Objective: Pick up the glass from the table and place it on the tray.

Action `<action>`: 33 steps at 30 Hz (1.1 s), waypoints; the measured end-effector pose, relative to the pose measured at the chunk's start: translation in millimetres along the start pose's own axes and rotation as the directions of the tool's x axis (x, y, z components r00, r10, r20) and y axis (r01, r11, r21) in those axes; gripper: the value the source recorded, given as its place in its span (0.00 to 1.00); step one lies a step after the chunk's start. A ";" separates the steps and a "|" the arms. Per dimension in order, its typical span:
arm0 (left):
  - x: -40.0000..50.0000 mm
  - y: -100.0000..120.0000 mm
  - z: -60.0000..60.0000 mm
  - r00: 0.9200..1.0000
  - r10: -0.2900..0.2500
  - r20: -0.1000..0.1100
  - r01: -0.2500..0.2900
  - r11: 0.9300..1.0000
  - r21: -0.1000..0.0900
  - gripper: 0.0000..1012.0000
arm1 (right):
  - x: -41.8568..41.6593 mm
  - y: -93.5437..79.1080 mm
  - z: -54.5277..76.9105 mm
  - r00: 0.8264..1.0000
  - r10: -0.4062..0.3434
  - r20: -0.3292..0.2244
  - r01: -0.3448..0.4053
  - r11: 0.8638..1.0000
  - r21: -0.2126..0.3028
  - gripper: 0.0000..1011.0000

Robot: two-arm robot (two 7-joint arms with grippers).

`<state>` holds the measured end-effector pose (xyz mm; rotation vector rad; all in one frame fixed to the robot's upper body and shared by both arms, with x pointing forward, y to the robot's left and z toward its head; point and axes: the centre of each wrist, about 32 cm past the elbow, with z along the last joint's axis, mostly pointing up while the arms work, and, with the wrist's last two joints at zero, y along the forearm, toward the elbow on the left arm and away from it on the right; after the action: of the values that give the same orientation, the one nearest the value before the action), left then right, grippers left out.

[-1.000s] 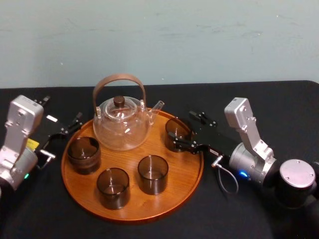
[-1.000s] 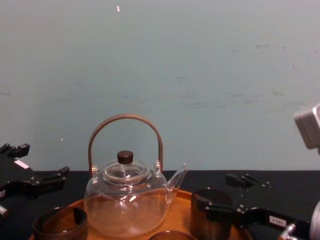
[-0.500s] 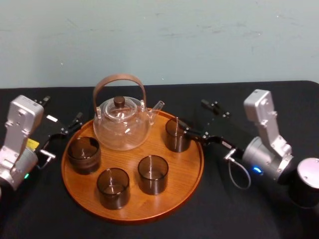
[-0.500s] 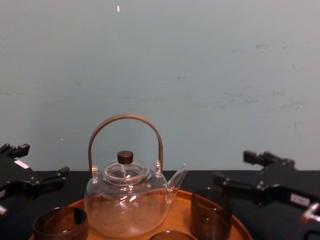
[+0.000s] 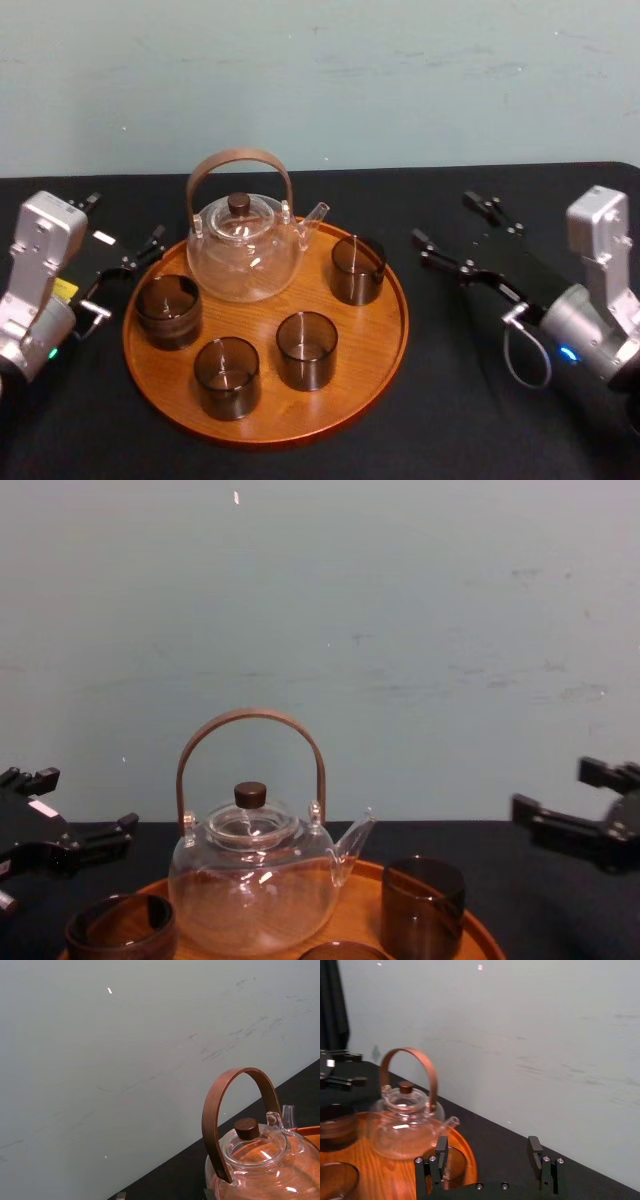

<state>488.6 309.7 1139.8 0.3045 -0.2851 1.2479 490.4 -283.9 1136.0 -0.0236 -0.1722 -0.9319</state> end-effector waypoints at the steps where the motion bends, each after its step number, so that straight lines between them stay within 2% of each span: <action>1: 0.0 0.0 0.0 1.000 0.000 0.000 0.000 1.000 0.000 0.99 | 1.1 -4.8 -1.8 1.000 -0.016 0.000 0.016 1.000 -0.001 0.99; 3: 0.0 0.0 0.0 1.000 0.000 0.000 0.000 1.000 0.000 0.99 | 2.4 -9.8 -3.8 0.999 -0.035 0.001 0.035 0.999 -0.003 0.99; 4: 0.0 0.0 0.0 1.000 0.000 0.000 0.000 1.000 0.000 0.99 | 3.1 -27.2 -15.2 0.991 -0.128 0.032 0.129 0.991 -0.025 0.99; 8: 0.0 0.0 -0.1 1.000 0.000 0.000 0.000 1.000 0.000 0.99 | 3.1 -29.8 -22.2 0.987 -0.152 0.045 0.154 0.987 -0.044 0.99; 16: 0.0 0.0 0.0 1.000 0.000 0.000 0.000 1.000 0.000 0.99 | 4.7 -29.7 -29.0 0.987 -0.157 0.045 0.159 0.985 -0.066 0.99; 33: 0.0 0.0 0.0 1.000 0.000 0.000 0.000 1.000 0.000 0.99 | -0.1 -21.7 -27.7 0.992 -0.113 0.047 0.116 0.991 -0.066 0.99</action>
<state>488.6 309.7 1139.8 0.3045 -0.2850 1.2480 476.8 -299.4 1107.5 -0.0986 -0.1831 -1.0525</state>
